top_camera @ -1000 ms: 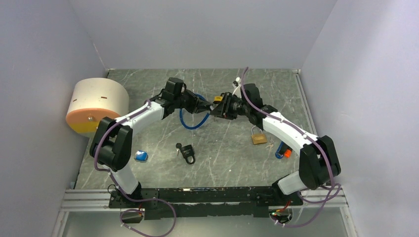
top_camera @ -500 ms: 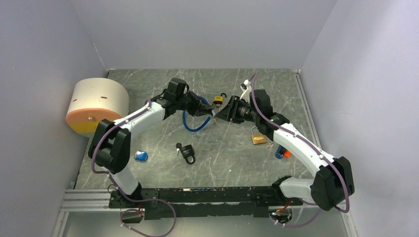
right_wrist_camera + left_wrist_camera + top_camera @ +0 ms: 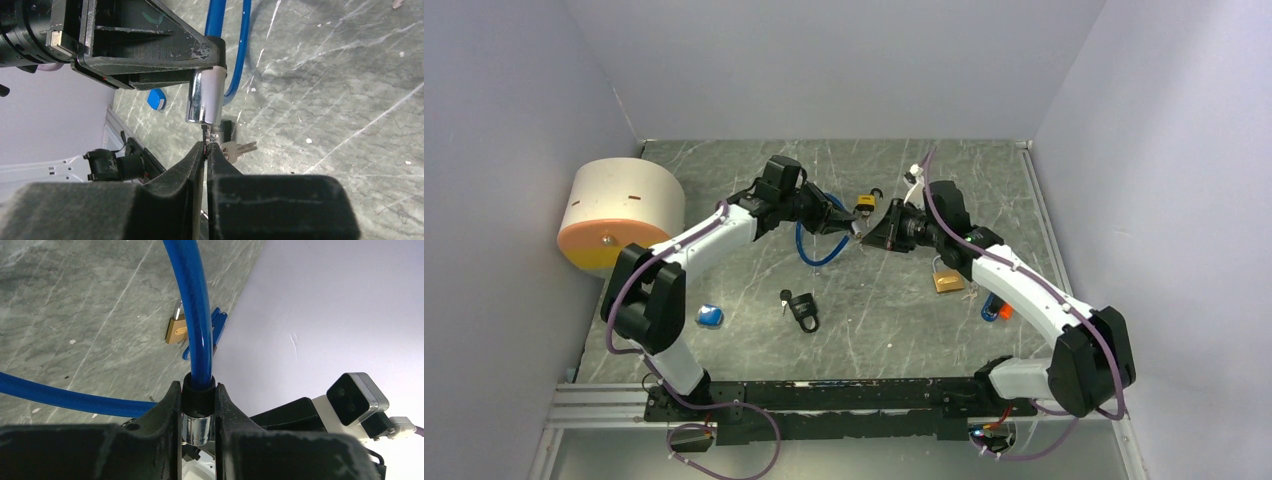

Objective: Unlock with the key
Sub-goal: Unlock the lock.

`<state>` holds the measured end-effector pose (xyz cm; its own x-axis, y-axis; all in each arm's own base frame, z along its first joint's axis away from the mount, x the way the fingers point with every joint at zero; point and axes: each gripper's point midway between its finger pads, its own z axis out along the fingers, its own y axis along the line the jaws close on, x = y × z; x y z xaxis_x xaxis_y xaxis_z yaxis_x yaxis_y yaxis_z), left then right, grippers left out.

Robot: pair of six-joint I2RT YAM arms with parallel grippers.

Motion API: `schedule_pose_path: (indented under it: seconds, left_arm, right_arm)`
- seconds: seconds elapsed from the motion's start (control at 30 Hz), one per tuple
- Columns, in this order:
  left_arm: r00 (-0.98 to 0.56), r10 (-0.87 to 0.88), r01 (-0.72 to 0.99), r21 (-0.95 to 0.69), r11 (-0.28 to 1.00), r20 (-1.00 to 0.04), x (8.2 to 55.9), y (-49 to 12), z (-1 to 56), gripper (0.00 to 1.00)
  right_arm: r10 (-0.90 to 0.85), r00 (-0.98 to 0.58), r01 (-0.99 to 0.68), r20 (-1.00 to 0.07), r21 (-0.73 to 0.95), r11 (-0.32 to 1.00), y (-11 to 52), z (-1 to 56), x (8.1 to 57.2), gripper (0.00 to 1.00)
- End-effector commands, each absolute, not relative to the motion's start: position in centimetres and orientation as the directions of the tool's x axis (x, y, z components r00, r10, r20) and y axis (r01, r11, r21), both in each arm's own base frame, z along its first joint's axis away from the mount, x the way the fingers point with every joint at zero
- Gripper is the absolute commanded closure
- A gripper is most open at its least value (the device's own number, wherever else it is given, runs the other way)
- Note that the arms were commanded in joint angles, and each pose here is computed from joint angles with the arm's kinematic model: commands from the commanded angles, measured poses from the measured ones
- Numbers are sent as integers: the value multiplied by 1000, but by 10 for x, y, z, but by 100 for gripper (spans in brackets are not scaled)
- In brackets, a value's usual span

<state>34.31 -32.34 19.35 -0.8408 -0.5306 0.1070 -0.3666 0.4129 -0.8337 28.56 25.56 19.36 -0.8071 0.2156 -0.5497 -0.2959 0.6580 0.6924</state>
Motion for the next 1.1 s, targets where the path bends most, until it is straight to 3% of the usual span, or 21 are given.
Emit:
schedule_pose_path:
  seconds: [0.0,0.1,0.37,0.67,0.83,1.07]
  left_arm:
    - [-861,-507,-250,-903,349,42,345,-328,249,97]
    - [-862,-503,-254,-909,330,59,343,-329,253,98]
    - [-876,-470,-293,-896,334,111,328,-334,247,97]
    - [-891,-427,-290,-917,275,154,319,-343,262,97]
    - [-885,-446,-249,-944,219,130,324,-341,271,98]
    - [-879,-460,-196,-975,106,126,327,-327,295,98]
  right_arm:
    - [213,-788,-355,-578,708,611,268,213,295,94]
    - [212,-796,-353,-567,719,599,272,213,297,100]
    - [289,-820,-230,-493,748,623,279,223,325,100]
    - [302,-827,-202,-474,752,628,293,224,349,100]
    - [363,-850,-190,-382,865,464,300,249,336,100]
    - [465,-874,-156,-143,988,11,275,312,317,100]
